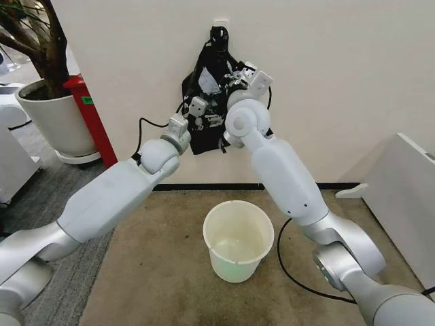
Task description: Place the garbage bag over the trash bin.
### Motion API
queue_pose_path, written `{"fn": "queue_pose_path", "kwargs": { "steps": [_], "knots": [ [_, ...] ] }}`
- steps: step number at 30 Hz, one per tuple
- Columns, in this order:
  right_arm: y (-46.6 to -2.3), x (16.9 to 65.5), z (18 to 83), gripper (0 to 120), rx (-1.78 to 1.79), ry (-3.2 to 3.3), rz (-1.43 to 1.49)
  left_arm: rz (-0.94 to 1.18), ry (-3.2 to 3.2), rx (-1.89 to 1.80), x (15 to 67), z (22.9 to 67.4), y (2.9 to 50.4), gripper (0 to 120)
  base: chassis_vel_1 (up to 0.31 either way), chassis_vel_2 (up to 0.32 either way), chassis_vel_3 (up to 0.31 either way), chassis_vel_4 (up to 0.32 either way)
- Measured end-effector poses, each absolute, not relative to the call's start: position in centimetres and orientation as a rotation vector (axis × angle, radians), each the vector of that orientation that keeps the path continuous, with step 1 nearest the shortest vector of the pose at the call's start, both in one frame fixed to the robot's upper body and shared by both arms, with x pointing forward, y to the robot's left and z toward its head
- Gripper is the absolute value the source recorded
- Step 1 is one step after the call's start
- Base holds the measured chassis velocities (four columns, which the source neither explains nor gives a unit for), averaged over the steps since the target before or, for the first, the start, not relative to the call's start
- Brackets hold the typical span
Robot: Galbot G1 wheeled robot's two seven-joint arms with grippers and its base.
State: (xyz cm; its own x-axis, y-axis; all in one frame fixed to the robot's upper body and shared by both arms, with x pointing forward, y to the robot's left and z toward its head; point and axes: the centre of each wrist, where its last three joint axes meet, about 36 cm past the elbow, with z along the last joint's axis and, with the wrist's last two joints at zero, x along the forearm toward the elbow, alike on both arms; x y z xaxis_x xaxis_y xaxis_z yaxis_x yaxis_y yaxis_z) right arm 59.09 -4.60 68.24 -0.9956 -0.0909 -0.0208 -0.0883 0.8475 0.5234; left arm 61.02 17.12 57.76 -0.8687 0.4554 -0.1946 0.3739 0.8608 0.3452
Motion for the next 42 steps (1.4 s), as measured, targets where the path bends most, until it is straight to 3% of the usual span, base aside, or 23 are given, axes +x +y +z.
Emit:
{"fn": "queue_pose_path", "kwargs": {
  "steps": [3, 7, 8, 25, 30, 42],
  "knots": [
    [-4.6, 59.0, 68.2, 0, 0.145, -3.014, -0.853, 0.429, 2.767, 0.625, 61.2, 57.8, 17.0, 100, 0.000, 0.000, 0.000, 0.000],
    [-4.9, 59.2, 67.8, 0, 0.130, -3.012, -0.844, 0.377, 2.768, 0.599, 61.1, 58.4, 17.0, 89, 0.000, 0.000, 0.000, 0.000],
    [-5.1, 59.3, 67.7, 0, 0.119, -3.013, -0.839, 0.362, 2.763, 0.588, 61.1, 58.7, 17.4, 81, 0.000, 0.000, 0.000, 0.000],
    [-6.5, 59.1, 67.5, 0, 0.084, -3.024, -0.839, 0.239, 2.796, 0.483, 61.2, 60.0, 19.1, 22, 0.000, 0.000, 0.000, 0.000],
    [-7.9, 59.1, 66.2, 0, 0.089, -3.038, -0.800, 0.102, 2.805, 0.377, 60.4, 61.8, 20.7, 1, 0.000, 0.000, 0.000, 0.000],
    [-11.2, 59.3, 64.0, 0, 0.209, -3.147, -0.687, -0.235, 2.843, 0.288, 57.3, 65.2, 22.9, 0, 0.000, 0.000, 0.000, 0.000]
  ]
}}
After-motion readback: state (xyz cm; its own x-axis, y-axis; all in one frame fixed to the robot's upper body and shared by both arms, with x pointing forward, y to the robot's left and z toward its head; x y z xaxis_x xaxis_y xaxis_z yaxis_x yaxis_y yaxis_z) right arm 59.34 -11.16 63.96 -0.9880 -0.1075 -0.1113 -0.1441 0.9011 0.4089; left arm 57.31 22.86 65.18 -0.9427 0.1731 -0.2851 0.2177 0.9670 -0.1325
